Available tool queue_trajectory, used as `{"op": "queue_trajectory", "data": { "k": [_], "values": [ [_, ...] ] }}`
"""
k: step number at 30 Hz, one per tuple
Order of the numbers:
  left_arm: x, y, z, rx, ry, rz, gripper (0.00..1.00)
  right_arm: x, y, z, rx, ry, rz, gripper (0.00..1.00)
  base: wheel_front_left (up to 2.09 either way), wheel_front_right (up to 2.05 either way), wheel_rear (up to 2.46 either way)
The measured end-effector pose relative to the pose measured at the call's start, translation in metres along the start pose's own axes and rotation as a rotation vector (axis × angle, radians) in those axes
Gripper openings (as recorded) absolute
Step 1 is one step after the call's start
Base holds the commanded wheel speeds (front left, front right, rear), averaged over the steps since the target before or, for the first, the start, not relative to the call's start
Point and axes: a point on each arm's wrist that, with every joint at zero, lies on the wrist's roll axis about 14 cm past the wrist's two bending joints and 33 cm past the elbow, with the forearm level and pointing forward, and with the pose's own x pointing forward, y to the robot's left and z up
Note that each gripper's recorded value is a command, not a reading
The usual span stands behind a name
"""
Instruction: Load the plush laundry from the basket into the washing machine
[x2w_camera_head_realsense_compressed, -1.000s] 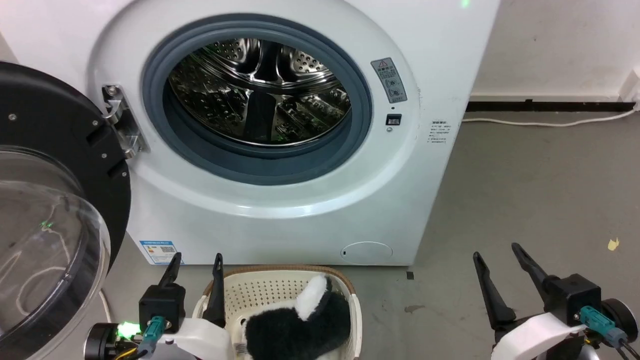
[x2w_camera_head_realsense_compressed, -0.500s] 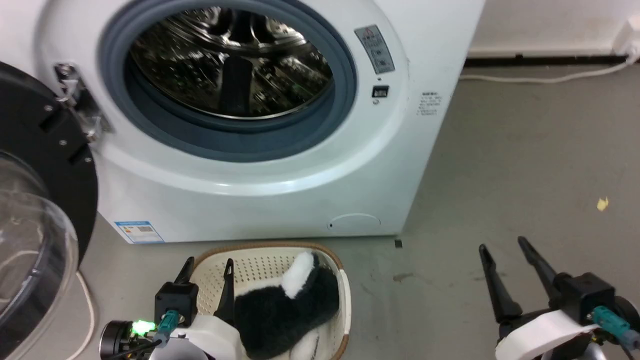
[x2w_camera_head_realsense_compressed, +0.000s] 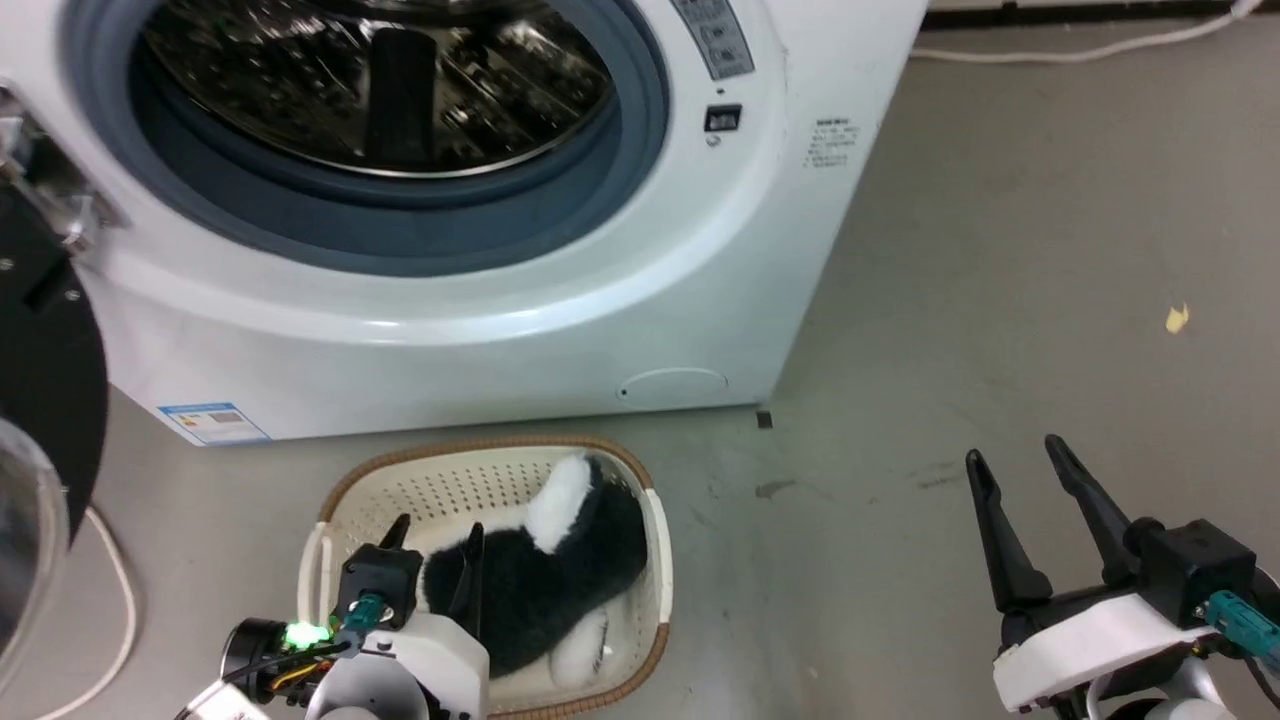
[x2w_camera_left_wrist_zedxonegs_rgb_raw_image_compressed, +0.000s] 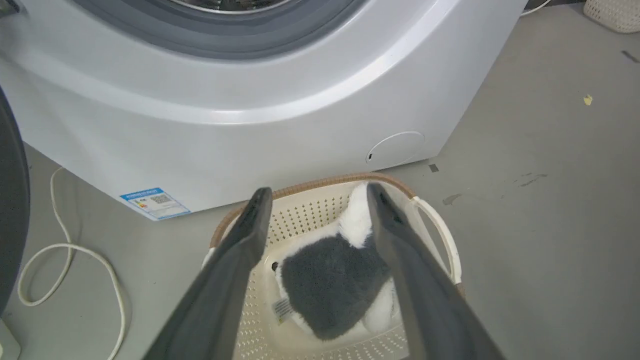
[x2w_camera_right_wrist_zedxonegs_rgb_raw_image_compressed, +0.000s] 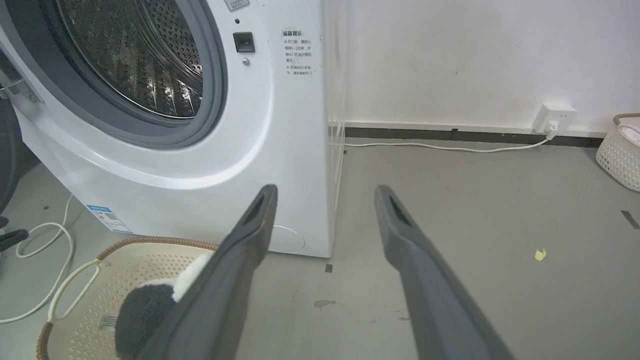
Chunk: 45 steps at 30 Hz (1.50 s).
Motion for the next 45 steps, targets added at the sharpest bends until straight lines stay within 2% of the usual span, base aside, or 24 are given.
{"op": "queue_trajectory", "data": {
  "k": [7,14,26,39,45],
  "values": [
    [0.021,-0.016,-0.037,0.027,0.112,-0.083,1.00,0.003,-0.010,-0.013,0.017,0.024,-0.030,1.00,0.00,0.00,0.00],
    [0.042,-0.017,-0.058,0.051,0.183,-0.119,1.00,0.007,-0.020,-0.023,0.032,0.045,-0.065,1.00,0.00,0.00,0.00],
    [0.063,-0.025,-0.121,0.080,0.432,-0.198,1.00,0.015,-0.036,-0.042,0.070,0.080,-0.116,1.00,0.00,0.00,0.00],
    [0.092,-0.020,-0.172,0.182,0.600,-0.265,1.00,0.020,-0.044,-0.076,0.091,0.156,-0.149,1.00,0.00,0.00,0.00],
    [0.098,-0.023,-0.208,0.253,0.736,-0.331,1.00,0.022,-0.052,-0.094,0.097,0.194,-0.177,1.00,0.00,0.00,0.00]
  ]
}}
